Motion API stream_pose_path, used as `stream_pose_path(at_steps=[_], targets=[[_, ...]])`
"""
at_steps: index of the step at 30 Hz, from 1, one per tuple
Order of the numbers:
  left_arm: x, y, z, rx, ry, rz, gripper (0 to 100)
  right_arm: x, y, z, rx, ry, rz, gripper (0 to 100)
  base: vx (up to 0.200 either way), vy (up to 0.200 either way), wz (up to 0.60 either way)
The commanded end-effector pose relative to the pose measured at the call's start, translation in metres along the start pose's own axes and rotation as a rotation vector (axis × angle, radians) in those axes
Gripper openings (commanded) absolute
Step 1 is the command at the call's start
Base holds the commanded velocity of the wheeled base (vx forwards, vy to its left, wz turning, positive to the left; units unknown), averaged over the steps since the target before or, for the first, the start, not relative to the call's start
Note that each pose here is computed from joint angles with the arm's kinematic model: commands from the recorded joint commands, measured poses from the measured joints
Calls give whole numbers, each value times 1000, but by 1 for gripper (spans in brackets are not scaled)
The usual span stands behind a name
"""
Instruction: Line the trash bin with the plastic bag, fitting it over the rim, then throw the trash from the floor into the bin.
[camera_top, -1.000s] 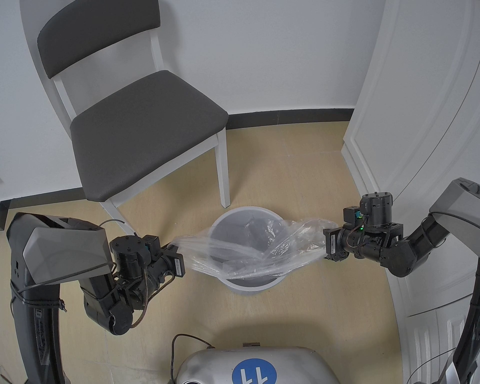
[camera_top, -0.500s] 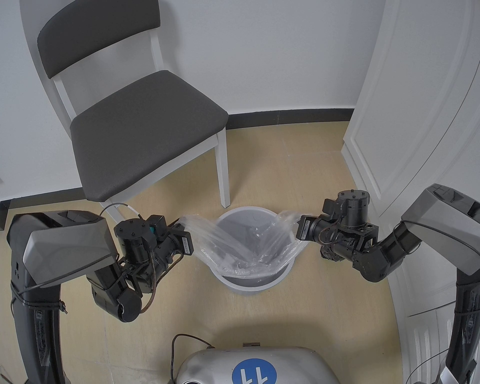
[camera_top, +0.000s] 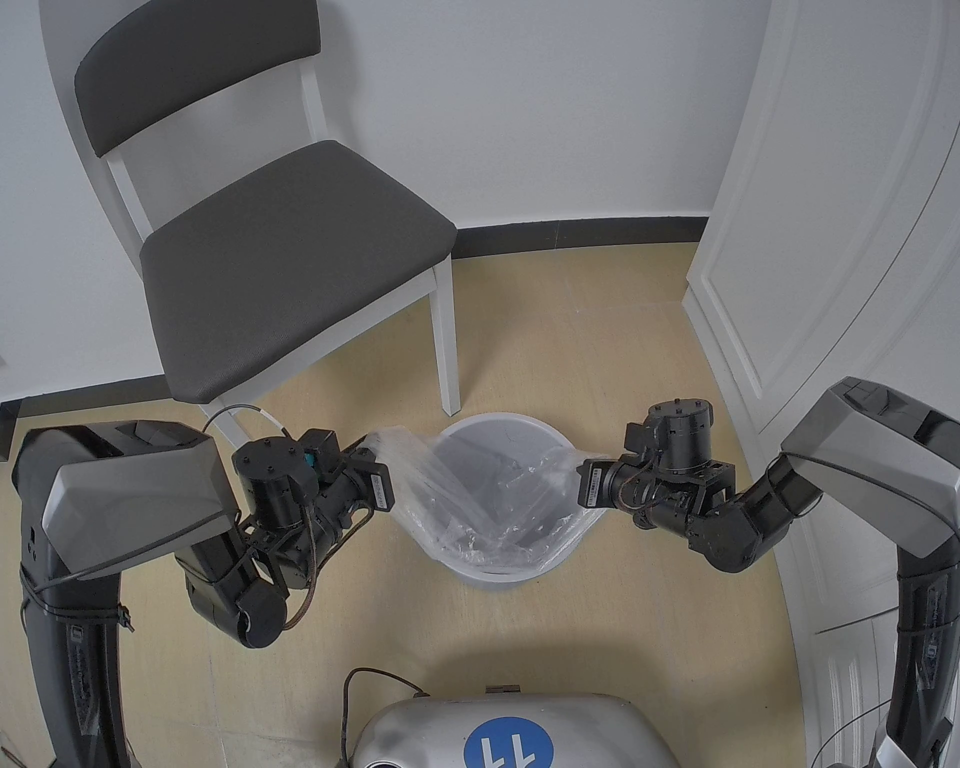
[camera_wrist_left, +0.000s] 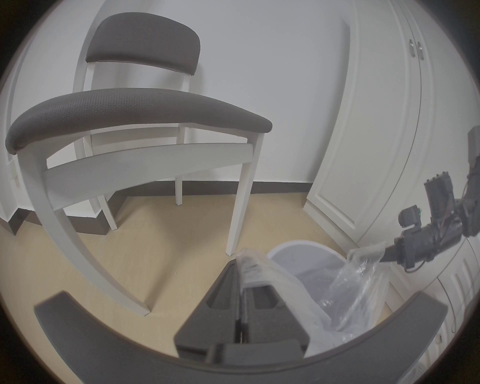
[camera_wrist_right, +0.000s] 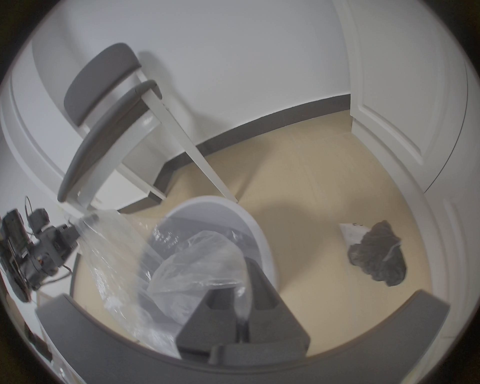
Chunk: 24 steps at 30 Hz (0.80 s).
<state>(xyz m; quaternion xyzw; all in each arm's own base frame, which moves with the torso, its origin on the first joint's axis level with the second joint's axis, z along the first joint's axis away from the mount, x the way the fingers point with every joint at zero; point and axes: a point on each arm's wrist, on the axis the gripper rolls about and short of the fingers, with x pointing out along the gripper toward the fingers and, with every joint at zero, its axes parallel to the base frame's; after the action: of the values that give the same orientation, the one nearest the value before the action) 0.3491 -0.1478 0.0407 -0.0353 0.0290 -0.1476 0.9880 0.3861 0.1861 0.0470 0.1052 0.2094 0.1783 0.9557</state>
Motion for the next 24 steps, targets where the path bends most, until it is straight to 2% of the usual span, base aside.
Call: stream_pose_path(at_steps=[1, 4, 9, 14, 15, 24], targets=[[-26, -3, 8, 9, 38, -10, 0, -29, -18, 16, -74, 39, -63, 0, 0, 0, 0], [-43, 3, 9, 18, 77, -5, 0, -43, -30, 20, -135, 71, -99, 0, 0, 0, 0], [-68, 15, -11, 87, 205, 17, 0, -56, -44, 14, -237, 128, -123, 0, 0, 0, 0], [-75, 14, -14, 98, 232, 13, 0, -60, -48, 5, -305, 169, -138, 0, 0, 0, 0], [-76, 13, -12, 100, 228, 12, 0, -64, -50, 0, -347, 189, -137, 0, 0, 0, 0], [-84, 13, -24, 108, 289, 12, 0, -55, -54, -17, -368, 239, -132, 0, 0, 0, 0]])
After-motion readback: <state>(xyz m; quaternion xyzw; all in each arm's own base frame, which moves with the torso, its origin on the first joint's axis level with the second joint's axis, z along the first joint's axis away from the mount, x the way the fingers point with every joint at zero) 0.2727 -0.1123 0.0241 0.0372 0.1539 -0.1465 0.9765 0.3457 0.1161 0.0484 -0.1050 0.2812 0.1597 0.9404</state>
